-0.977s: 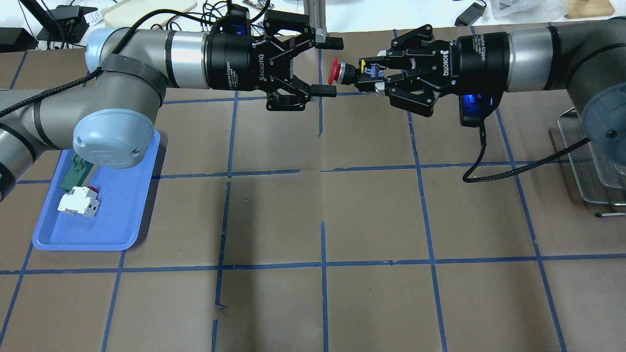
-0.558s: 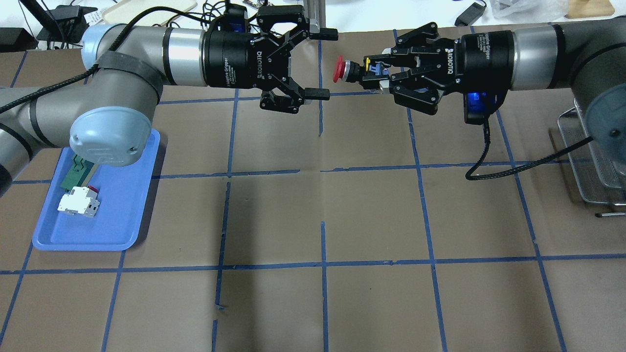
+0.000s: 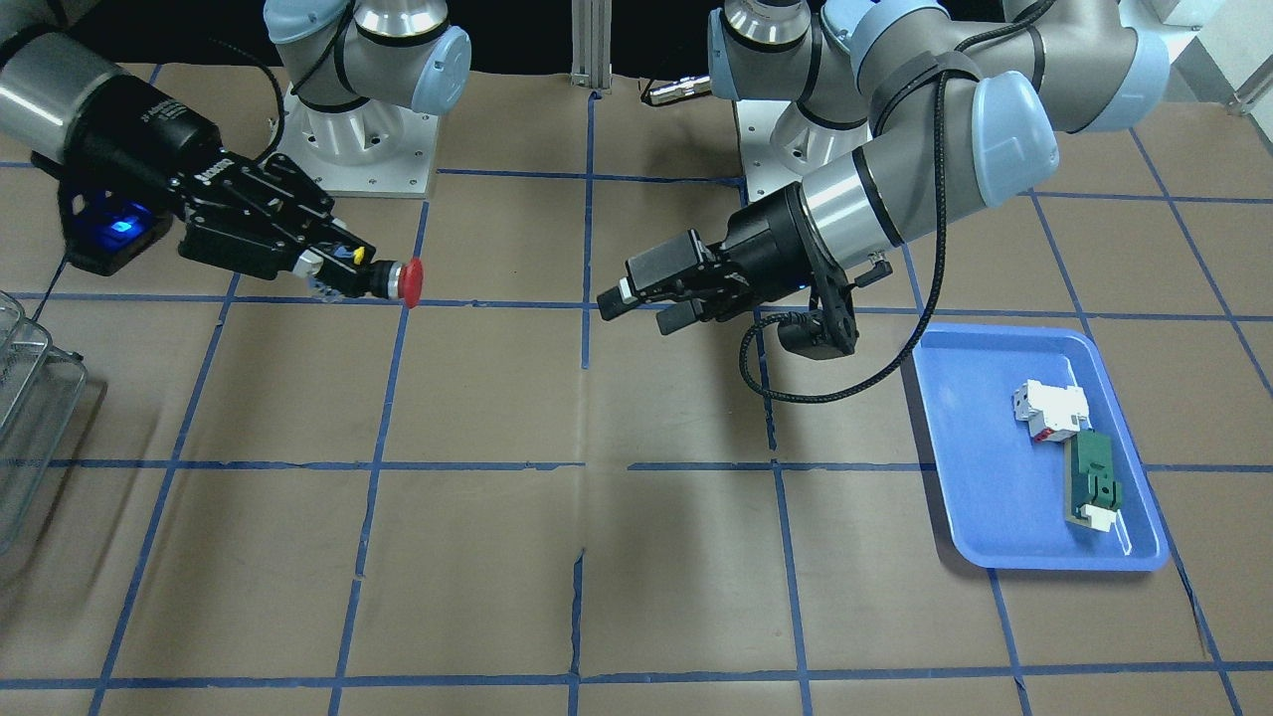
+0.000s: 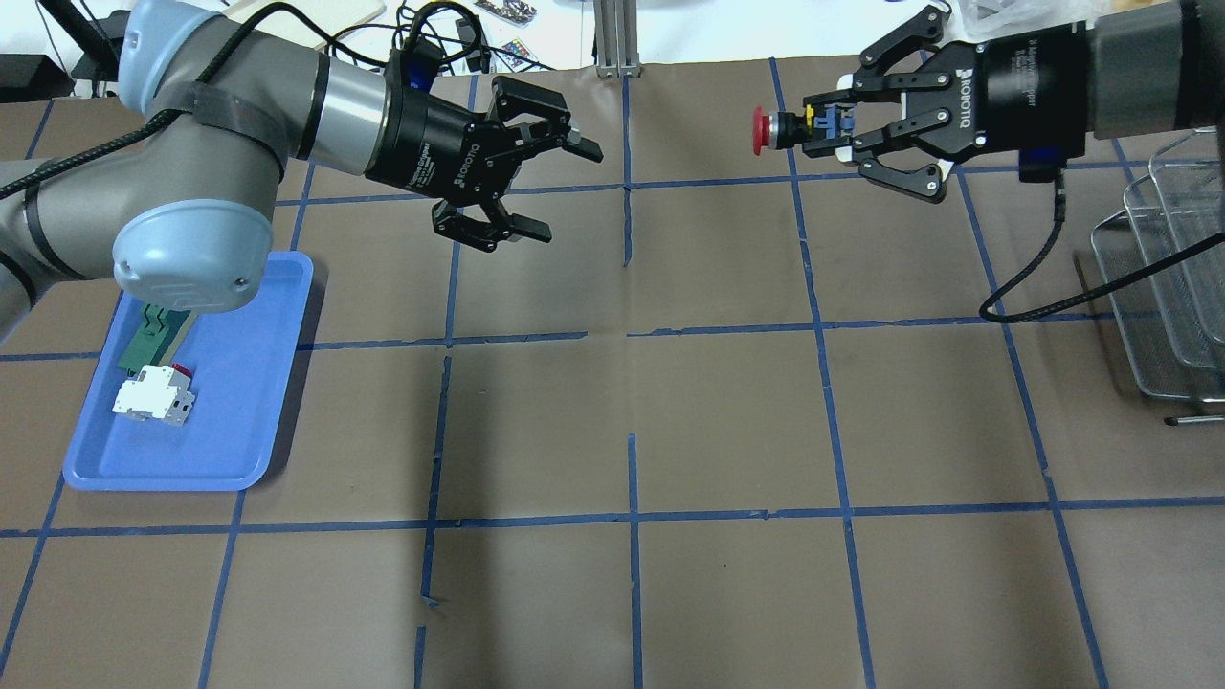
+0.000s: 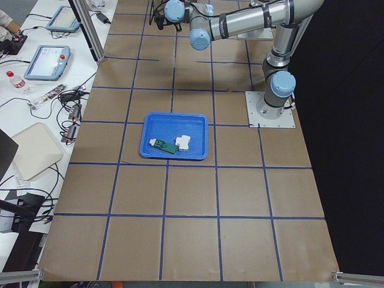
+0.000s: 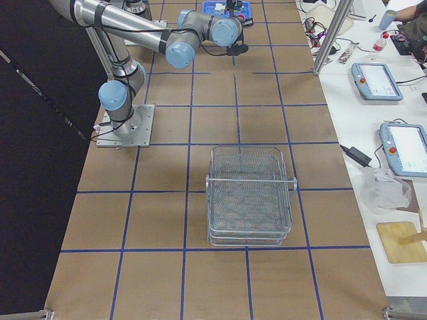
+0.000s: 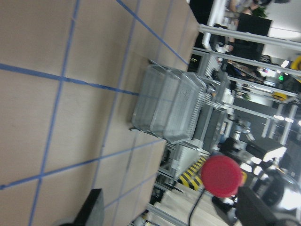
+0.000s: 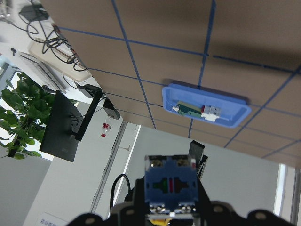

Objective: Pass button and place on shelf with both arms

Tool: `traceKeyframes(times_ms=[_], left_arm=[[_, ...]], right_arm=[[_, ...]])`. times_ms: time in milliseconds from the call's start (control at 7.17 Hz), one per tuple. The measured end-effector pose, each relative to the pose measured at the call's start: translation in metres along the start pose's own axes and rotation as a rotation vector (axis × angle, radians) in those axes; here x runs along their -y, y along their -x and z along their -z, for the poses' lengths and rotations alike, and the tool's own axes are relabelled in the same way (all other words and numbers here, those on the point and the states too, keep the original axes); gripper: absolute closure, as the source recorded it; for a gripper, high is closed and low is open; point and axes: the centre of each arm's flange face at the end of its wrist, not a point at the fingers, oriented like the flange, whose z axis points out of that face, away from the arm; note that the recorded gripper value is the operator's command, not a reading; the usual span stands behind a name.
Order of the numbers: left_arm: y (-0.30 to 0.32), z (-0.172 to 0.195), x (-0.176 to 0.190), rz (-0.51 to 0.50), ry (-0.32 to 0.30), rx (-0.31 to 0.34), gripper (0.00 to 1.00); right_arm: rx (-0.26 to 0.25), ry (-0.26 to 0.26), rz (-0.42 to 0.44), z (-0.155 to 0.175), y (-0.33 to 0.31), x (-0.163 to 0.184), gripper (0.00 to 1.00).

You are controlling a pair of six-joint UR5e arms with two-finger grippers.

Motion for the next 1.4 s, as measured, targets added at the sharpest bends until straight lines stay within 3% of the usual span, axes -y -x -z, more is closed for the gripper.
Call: traceKeyframes(times_ms=[140,419,698,977,1116,1395], left_arm=[[0.007,0.006,0.005,-0.011,-0.073,0.153,0.00],[0.000,0.025,0.009,-0.031,-0.147,0.399,0.00],[-0.021,0.058,0.005,-0.115,-0.151,0.589,0.00],[-0.036,0.086,-0.007,-0.286,-0.128,0.709,0.00],[-0.037,0.093,-0.010,-0.365,-0.104,0.743,0.00],[-0.040,0.097,-0.011,-0.425,-0.076,0.761,0.00]], right_arm=[[-0.046,-0.113,0.200,0.019,0.002,0.014,1.00],[-0.213,-0.317,0.528,0.070,-0.005,0.054,1.00],[-0.391,-0.433,0.713,0.128,-0.025,0.098,1.00],[-0.626,-0.530,0.906,0.164,-0.035,0.120,1.00],[-0.721,-0.592,0.966,0.175,-0.034,0.132,1.00],[-0.856,-0.673,1.060,0.184,-0.026,0.182,1.00]])
